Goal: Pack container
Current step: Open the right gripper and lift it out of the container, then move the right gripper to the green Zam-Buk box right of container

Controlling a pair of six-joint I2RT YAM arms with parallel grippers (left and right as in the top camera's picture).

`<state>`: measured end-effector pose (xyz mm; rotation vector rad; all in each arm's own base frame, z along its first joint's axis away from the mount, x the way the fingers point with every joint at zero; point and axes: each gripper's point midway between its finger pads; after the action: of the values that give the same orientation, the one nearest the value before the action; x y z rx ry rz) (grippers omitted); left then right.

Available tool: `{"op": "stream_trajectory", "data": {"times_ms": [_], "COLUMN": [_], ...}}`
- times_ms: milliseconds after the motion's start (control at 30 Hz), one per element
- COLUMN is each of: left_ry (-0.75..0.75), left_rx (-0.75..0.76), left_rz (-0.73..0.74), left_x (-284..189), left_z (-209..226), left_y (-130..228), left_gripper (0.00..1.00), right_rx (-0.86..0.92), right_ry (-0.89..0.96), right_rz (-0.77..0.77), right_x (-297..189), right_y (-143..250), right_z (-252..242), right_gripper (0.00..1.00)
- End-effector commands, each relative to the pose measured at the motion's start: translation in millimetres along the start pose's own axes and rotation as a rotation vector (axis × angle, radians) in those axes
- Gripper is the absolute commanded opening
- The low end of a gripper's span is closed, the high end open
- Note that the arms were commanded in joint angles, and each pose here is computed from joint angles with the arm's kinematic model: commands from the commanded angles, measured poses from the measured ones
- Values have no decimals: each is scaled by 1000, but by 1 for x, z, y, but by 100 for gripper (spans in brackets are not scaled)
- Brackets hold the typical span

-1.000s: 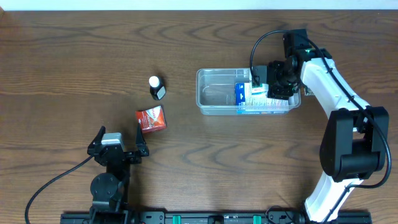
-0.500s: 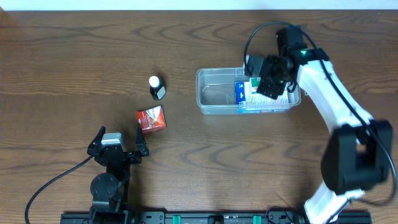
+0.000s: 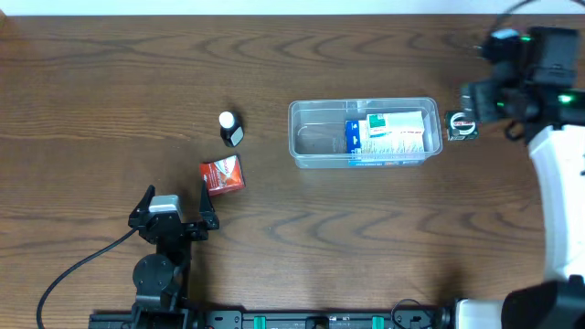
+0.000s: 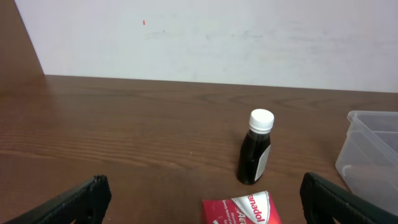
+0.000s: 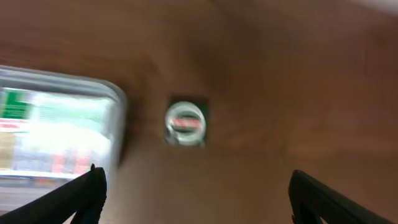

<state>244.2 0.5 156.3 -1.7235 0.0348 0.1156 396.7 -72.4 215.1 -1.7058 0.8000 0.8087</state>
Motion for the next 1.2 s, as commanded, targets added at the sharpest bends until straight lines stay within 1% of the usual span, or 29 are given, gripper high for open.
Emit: {"op": "stream_trajectory", "data": {"times_ms": [0,100,167,200,233,300,333,367,500,700,1167], "left_ry": [-19,-20,-19,-19,-19,-19,-19,-19,-19,-19,-19], "left_rx": [23,23,23,23,23,23,23,23,23,23,23], "left_rz": [47,47,47,47,47,47,47,47,47,47,47], "left_x": [1,1,1,1,1,1,1,1,1,1,1], "left_z": [5,5,5,5,5,5,5,5,5,5,5], "left_y": [17,17,17,17,17,17,17,17,17,17,17], "left_gripper": [98,98,98,98,98,98,98,98,98,98,98], "right_rx": [168,270,322,339,337,327,323,320,331,354,250], "right_ry": [-50,-95,-116,-137,-149,-170,-178,-185,-256,-372,-425], "right_rz": [86,226,320,374,400,457,481,500,535,528,523], "right_x": [20,36,46,52,56,65,70,74,85,86,80], "right_y": [21,50,67,76,80,89,94,97,101,95,84], "right_z": [-4,7,17,26,30,39,43,46,61,83,124], "right_gripper": [89,83,75,61,49,19,8,1,1,1,1]}}
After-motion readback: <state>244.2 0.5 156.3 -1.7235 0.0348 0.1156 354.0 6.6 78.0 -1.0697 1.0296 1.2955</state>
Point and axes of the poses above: each gripper's point midway between its finger pads, its own x axis out along the fingers, its own z axis along the line the jaws close on, y = z × x, and after that the axes turned 6 degrees about -x, right-handed
